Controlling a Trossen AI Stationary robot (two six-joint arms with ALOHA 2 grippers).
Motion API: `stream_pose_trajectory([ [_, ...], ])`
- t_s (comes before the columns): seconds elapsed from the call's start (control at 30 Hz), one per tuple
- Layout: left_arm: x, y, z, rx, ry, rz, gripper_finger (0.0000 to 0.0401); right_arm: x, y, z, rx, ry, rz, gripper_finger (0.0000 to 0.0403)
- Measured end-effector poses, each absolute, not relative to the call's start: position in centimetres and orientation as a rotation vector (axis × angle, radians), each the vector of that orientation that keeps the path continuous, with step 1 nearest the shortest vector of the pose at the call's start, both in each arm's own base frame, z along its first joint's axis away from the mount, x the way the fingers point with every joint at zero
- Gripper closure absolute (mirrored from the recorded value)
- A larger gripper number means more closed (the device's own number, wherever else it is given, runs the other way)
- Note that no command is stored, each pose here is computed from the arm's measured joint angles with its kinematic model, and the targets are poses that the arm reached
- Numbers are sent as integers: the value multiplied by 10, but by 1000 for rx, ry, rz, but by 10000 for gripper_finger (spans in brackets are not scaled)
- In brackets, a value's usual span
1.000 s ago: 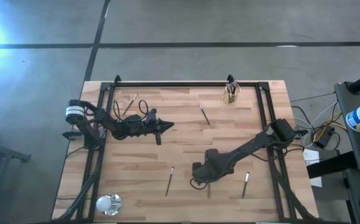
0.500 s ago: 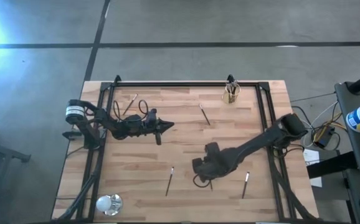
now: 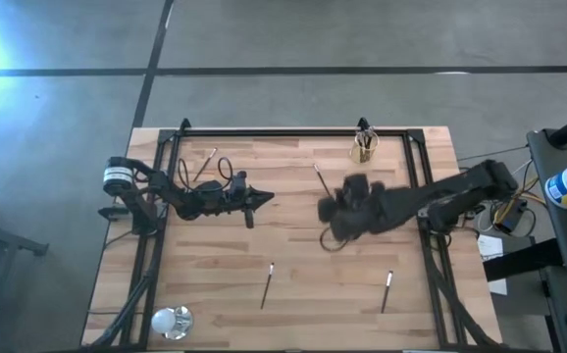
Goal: Put items in baskets/containers
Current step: Put the black liner brush into the gold pen holder
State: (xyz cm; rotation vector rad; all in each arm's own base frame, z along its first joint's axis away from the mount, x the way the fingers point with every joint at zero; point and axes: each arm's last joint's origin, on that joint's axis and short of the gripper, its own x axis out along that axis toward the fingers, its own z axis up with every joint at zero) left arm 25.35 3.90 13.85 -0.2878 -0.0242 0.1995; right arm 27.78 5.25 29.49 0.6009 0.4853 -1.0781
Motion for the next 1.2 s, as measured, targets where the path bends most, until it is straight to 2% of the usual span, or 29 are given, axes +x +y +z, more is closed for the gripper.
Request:
stream_pose_trajectory([
  [0.33, 253, 39, 139, -288, -24, 200, 401, 236, -37, 345, 444, 430, -1237, 395],
  [0.57, 254, 39, 139, -289, -25, 199, 401, 197, -90, 364, 441, 430, -1387, 395],
  [0.93, 254, 39, 139, -290, -26, 199, 401, 186, -150, 351, 536, 557, -1412, 395],
  [1.2, 254, 39, 139, -291, -26, 199, 401, 194, -179, 327, 676, 676, -1342, 395],
])
